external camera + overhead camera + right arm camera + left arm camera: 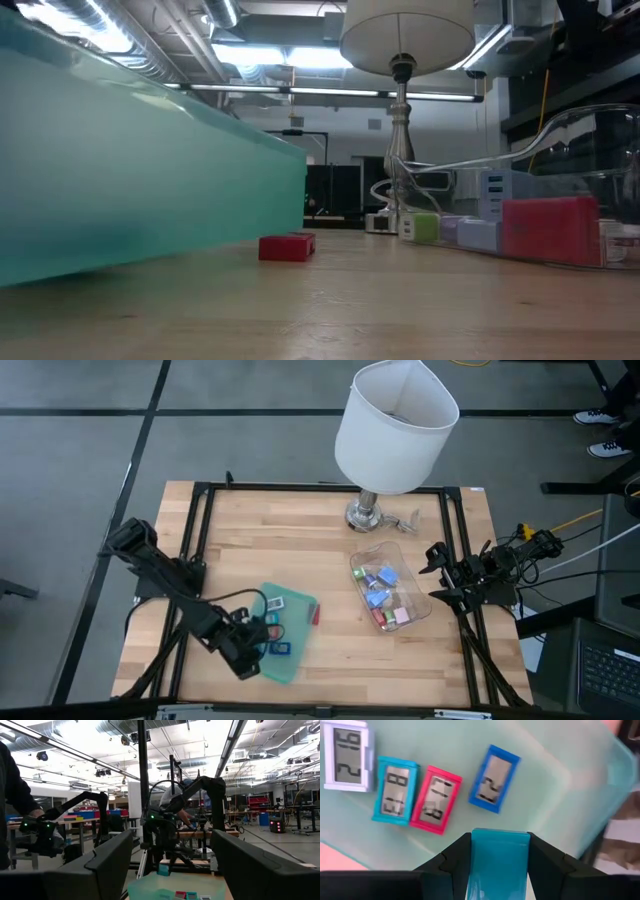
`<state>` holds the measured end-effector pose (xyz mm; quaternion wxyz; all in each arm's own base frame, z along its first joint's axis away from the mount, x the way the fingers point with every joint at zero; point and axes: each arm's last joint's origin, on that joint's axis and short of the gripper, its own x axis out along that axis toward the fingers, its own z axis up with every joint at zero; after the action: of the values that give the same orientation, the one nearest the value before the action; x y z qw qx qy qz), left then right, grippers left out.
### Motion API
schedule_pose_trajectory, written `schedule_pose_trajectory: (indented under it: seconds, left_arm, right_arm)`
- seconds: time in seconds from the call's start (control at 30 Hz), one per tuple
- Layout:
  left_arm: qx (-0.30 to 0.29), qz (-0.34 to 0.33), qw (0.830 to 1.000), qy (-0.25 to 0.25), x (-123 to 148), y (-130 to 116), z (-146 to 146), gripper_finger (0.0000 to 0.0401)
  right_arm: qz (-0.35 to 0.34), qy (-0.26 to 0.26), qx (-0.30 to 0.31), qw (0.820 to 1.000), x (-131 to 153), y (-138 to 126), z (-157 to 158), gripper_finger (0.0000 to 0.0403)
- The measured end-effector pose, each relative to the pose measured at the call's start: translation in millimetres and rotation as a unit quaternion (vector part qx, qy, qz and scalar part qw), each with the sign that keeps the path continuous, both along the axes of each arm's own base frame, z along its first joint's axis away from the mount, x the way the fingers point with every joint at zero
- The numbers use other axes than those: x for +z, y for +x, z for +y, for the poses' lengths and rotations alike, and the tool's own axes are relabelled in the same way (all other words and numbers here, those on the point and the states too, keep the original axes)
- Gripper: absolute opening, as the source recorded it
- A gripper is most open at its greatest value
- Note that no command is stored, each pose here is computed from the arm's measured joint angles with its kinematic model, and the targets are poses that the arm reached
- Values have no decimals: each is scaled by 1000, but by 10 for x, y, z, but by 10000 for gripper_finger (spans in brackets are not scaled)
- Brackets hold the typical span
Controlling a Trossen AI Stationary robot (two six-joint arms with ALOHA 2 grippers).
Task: Pick & Place Office items
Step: Put the light blue digital clock into the green bin
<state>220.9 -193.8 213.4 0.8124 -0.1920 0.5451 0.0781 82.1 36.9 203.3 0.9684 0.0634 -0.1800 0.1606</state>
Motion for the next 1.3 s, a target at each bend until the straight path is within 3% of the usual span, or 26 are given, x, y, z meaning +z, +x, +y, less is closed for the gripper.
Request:
schedule_pose_trajectory:
  seconds: [0.1, 0.27, 0.57, 0.93, 1.3]
  left_arm:
    - [8, 0, 1000, -13, -141, 27, 72, 152]
    - [21, -12, 997, -76, -427, 0, 112, 152]
    - [66, 44, 993, -87, -729, -275, 164, 152]
    - [81, 86, 986, -119, -754, -531, -51, 152]
    - [166, 117, 973, -112, -779, -658, -62, 152]
  right_arm:
    - [0, 0, 0, 1000, 0, 0, 0, 279]
    - [0, 0, 0, 1000, 0, 0, 0, 279]
    - [0, 0, 0, 1000, 0, 0, 0, 279]
    - [0, 0, 0, 1000, 0, 0, 0, 279]
    - [0, 0, 0, 1000, 1, 0, 0, 279]
